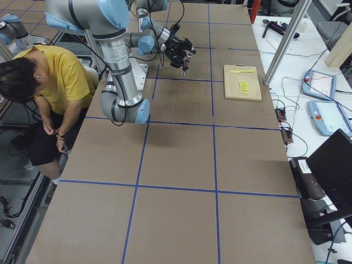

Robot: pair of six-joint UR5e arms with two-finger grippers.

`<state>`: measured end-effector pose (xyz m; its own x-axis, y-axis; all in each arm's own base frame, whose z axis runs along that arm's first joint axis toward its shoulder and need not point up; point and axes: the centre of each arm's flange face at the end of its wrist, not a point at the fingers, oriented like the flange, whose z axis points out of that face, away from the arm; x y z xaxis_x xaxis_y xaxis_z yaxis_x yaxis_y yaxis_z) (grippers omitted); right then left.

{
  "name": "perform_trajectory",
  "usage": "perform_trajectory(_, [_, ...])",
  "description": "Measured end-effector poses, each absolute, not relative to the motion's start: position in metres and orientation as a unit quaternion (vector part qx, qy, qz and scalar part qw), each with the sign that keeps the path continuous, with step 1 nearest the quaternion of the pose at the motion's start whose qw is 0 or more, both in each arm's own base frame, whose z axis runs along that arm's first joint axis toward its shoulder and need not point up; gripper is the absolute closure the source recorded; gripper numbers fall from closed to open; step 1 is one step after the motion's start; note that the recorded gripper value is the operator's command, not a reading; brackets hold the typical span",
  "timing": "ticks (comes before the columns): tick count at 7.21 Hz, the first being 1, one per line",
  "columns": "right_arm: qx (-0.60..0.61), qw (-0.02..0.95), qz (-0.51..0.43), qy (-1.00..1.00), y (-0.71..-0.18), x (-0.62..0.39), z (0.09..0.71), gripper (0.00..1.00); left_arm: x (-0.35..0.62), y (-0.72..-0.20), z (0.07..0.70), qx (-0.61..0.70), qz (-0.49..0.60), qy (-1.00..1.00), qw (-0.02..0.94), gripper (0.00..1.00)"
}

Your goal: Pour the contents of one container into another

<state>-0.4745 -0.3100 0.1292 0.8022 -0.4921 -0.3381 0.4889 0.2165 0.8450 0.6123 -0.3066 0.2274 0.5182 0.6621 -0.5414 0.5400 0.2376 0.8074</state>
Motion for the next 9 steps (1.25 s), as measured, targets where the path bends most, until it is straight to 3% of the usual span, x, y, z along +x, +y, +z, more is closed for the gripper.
perform_trajectory(5, [0.532, 0.811, -0.026, -0.242, -0.306, -0.451, 0.178, 0.88, 0.578, -0.316, 0.239, 0.627, 0.001, 0.5, 0.597, 1.0])
perform_trajectory(7, [0.522, 0.803, 0.015, -0.288, -0.307, -0.427, 0.233, 0.88, 0.533, -0.319, 0.274, 0.629, -0.025, 0.491, 0.602, 1.0])
perform_trajectory(9, [0.516, 0.806, 0.022, -0.289, -0.315, -0.412, 0.26, 0.88, 0.465, -0.308, 0.35, 0.63, -0.027, 0.478, 0.611, 1.0])
